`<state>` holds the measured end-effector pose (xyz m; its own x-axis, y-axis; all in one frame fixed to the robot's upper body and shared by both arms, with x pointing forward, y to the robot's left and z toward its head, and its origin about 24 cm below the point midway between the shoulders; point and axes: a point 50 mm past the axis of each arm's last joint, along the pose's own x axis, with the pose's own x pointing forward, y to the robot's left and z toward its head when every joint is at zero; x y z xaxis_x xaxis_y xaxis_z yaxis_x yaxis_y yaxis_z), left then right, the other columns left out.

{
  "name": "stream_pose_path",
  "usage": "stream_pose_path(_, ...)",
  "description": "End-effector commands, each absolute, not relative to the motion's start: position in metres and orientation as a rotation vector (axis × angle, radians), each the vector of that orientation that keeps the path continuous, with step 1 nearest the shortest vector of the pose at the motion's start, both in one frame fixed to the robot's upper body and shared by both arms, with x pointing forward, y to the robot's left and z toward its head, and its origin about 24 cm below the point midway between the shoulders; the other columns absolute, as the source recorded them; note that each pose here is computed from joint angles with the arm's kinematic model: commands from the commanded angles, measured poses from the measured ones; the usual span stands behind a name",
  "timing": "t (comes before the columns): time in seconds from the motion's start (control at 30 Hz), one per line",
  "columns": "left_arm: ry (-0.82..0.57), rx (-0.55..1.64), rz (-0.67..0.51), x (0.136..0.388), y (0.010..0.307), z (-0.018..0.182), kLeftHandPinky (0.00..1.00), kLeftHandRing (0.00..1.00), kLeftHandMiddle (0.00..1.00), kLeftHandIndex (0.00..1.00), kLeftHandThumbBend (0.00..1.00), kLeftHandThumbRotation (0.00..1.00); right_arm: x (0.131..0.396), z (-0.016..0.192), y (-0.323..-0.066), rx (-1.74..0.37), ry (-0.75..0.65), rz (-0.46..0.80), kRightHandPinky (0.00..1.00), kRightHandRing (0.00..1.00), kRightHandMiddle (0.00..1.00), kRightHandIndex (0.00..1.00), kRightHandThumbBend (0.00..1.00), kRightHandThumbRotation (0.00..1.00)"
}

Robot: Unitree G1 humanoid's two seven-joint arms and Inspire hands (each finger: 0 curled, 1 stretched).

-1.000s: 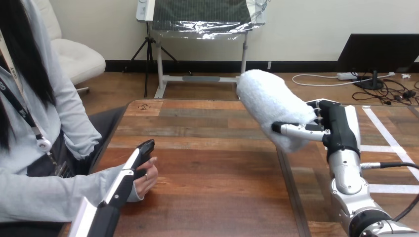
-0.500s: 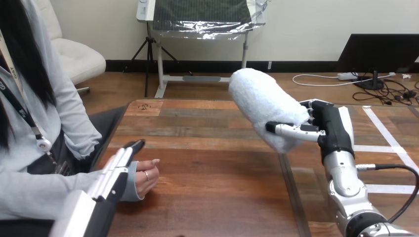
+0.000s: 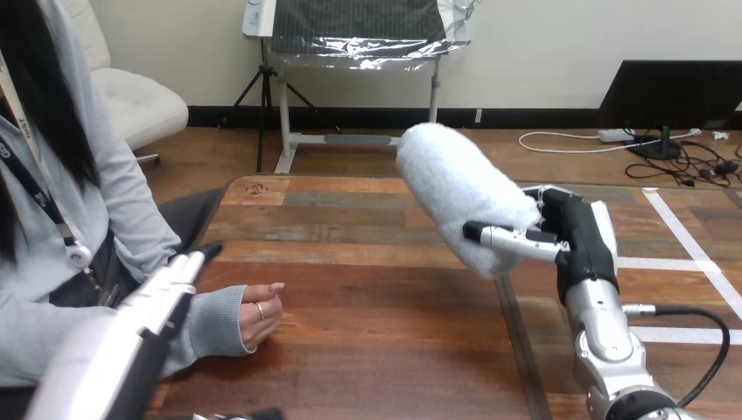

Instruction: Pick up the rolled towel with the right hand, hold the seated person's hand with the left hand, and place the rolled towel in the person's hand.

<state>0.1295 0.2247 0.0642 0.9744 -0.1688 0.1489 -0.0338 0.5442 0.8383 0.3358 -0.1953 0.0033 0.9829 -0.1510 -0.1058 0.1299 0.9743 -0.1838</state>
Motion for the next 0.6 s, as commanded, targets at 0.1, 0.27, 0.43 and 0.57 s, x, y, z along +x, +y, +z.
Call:
stream_pose_path(0.1, -0.327, 1.153, -0.069, 0.150, 0.236, 0.096, 0.87, 0.92, 0.94, 0.95, 1.00, 0.42, 0.352, 0.034, -0.190, -0.132, -0.034, -0.142, 0.35, 0.40, 0.48, 0.47, 0.83, 0.00)
stream_pose_path(0.27, -0.315, 1.191, -0.079, 0.157, 0.242, 0.104, 0.86, 0.92, 0.94, 0.95, 1.00, 0.40, 0.350, 0.033, -0.190, -0.136, -0.040, -0.140, 0.35, 0.40, 0.48, 0.47, 0.85, 0.00)
stream_pose_path(0.43, -0.316, 1.238, -0.084, 0.165, 0.248, 0.113, 0.85, 0.91, 0.93, 0.94, 1.00, 0.37, 0.349, 0.032, -0.190, -0.135, -0.044, -0.139, 0.35, 0.40, 0.48, 0.46, 0.85, 0.00)
stream_pose_path(0.57, -0.303, 1.258, -0.089, 0.172, 0.252, 0.117, 0.85, 0.90, 0.92, 0.93, 1.00, 0.32, 0.348, 0.032, -0.190, -0.148, -0.050, -0.139, 0.34, 0.40, 0.47, 0.46, 0.85, 0.00)
